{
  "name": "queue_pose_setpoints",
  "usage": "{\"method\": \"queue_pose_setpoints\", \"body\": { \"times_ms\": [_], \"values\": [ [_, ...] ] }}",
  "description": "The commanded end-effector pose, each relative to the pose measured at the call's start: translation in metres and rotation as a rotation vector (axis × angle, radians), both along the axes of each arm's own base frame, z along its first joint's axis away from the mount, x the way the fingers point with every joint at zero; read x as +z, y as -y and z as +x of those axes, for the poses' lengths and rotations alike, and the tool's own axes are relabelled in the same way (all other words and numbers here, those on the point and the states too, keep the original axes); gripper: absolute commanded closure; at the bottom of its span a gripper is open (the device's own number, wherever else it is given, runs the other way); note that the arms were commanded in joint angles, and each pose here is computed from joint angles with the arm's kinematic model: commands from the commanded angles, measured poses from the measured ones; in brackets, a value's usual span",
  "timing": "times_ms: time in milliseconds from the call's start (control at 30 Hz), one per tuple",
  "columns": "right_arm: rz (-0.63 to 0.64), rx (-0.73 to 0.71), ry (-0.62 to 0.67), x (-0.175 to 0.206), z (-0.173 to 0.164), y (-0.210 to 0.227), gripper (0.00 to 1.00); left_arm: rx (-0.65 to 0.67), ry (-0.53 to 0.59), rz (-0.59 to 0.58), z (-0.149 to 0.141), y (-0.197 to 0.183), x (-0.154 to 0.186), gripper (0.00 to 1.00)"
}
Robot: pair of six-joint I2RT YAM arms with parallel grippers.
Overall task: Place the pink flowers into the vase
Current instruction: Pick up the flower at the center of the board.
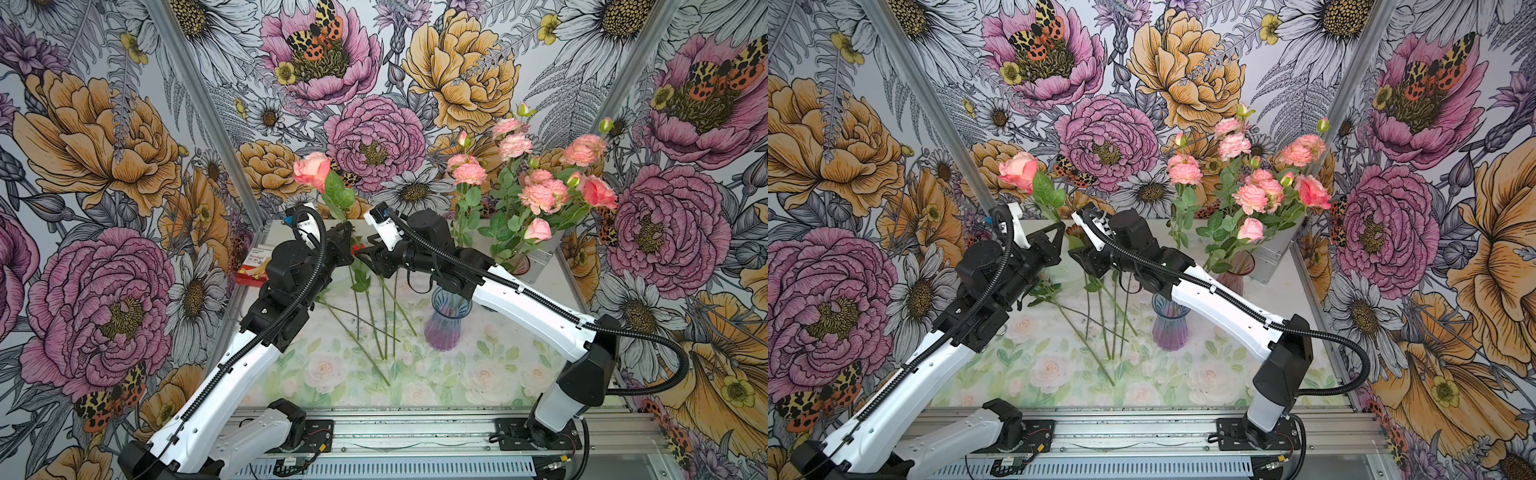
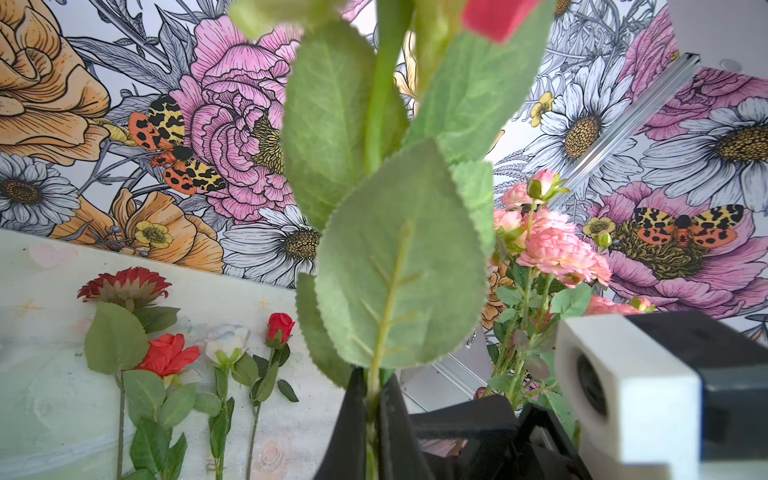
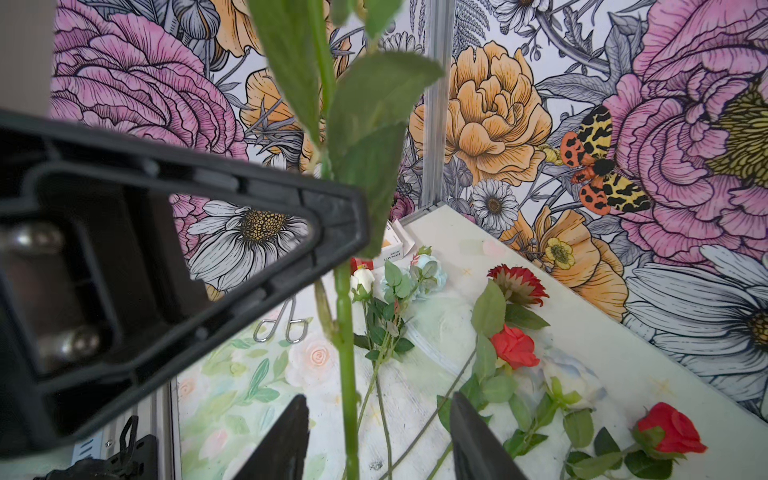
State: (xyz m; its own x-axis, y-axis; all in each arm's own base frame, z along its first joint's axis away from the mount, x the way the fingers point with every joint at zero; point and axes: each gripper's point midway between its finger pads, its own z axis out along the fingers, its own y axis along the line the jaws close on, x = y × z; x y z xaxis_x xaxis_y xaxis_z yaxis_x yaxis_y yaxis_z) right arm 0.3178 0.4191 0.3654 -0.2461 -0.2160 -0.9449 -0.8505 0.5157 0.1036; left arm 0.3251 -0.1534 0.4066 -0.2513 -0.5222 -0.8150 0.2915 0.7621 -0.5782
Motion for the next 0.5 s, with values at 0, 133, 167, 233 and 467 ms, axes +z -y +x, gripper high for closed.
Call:
{"method": "queue_pose_setpoints", "body": {
  "times_ms": [0,133,167,233,467],
  "values": [
    [0.044,0.008,0.018,0.0152,0.0044,-0.0074,0.48,-0.034,0.015,-0.039,-0.0037,0.007,0.0036,1.0],
    [0.045,0.009,0.015,0.0144,0.0075,-0.0089,0.61,-0.032,0.017,-0.039,-0.0044,0.0064,0.0054,1.0],
    [0.046,0.011,0.013,0.014,0.0075,-0.0096,0.66,-0.032,0.018,-0.037,-0.0048,0.006,0.0058,1.0],
    [0.048,0.016,0.007,0.0137,0.0069,-0.0106,0.81,-0.032,0.018,-0.037,-0.0056,0.0058,0.0062,1.0],
    [0.044,-0.011,0.006,0.0122,0.012,-0.0034,1.0,-0.015,0.015,-0.021,-0.0056,0.0013,0.0061,0.62]
  ]
}}
